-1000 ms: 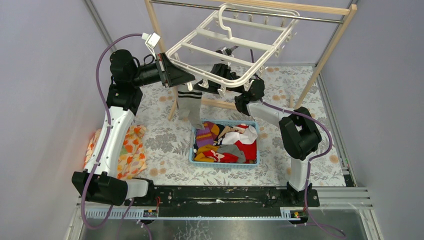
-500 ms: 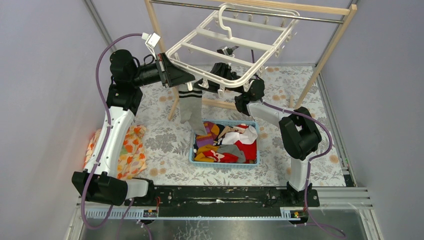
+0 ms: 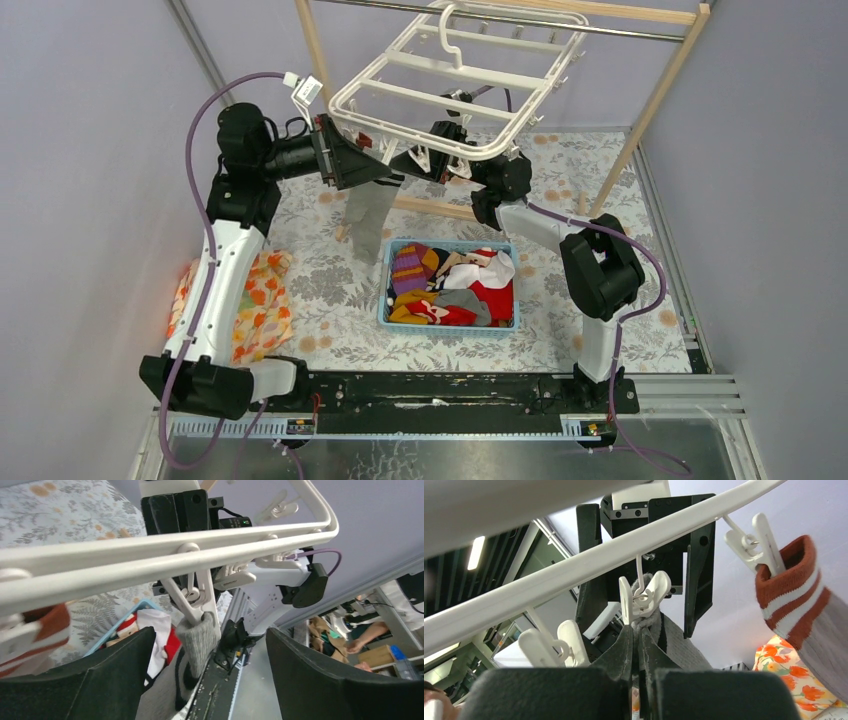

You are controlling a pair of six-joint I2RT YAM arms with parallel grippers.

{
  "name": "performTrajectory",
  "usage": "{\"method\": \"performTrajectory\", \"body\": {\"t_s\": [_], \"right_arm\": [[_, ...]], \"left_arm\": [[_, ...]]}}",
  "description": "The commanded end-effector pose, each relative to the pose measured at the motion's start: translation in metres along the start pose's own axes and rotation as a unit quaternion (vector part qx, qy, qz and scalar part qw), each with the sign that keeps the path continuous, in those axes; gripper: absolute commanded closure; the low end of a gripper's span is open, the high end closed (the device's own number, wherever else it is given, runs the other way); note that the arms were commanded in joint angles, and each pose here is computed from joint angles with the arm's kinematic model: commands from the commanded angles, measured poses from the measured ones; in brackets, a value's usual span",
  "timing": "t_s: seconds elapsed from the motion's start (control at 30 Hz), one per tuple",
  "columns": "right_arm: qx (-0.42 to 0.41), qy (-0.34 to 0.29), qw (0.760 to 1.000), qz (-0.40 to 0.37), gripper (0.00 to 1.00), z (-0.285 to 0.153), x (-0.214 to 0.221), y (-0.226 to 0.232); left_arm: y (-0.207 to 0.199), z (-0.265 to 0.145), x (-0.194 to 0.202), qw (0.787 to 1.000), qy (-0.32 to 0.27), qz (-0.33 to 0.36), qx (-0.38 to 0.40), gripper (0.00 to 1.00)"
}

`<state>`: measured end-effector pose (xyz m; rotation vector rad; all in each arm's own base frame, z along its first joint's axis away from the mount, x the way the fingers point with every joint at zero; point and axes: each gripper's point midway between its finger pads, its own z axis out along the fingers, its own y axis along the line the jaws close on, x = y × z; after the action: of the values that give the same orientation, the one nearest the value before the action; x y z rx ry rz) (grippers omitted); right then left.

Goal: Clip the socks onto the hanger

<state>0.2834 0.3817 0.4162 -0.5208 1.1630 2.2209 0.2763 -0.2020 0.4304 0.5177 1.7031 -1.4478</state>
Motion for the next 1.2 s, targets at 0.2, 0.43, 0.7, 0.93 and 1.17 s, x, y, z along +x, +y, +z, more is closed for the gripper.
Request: {"method": "performTrajectory", "body": {"t_s": [0.2,0.43,0.7,0.93,1.17], "right_arm": [[-0.069,-0.015,0.994,-0.084,1.00,0.007,-0.012,0.055],[-0.055,-0.019,0.995,-0.077,1.00,0.004,-0.010,0.048],[0.013,-0.038,0.995,-0.088,0.48,-0.018,-0.013,0.022],[0.061,-0.057,0.991,-0.108,0.24,-0.054,-0.012,0.000],[0.140,-0.078,0.979,-0.123,0.25,-0.080,-0.001,-0.031]], "left_arm": [[0.013,-0.026,0.020,0.996,0.007,0.053,-0.072,0.16],[0.019,-0.025,0.028,0.996,0.014,0.047,-0.068,0.72],[0.021,-0.029,0.022,0.994,0.001,0.060,-0.089,1.00],[0.019,-0.032,0.020,0.994,-0.004,0.061,-0.092,1.00],[0.015,-0.032,0.018,0.995,-0.005,0.056,-0.088,1.00]]}}
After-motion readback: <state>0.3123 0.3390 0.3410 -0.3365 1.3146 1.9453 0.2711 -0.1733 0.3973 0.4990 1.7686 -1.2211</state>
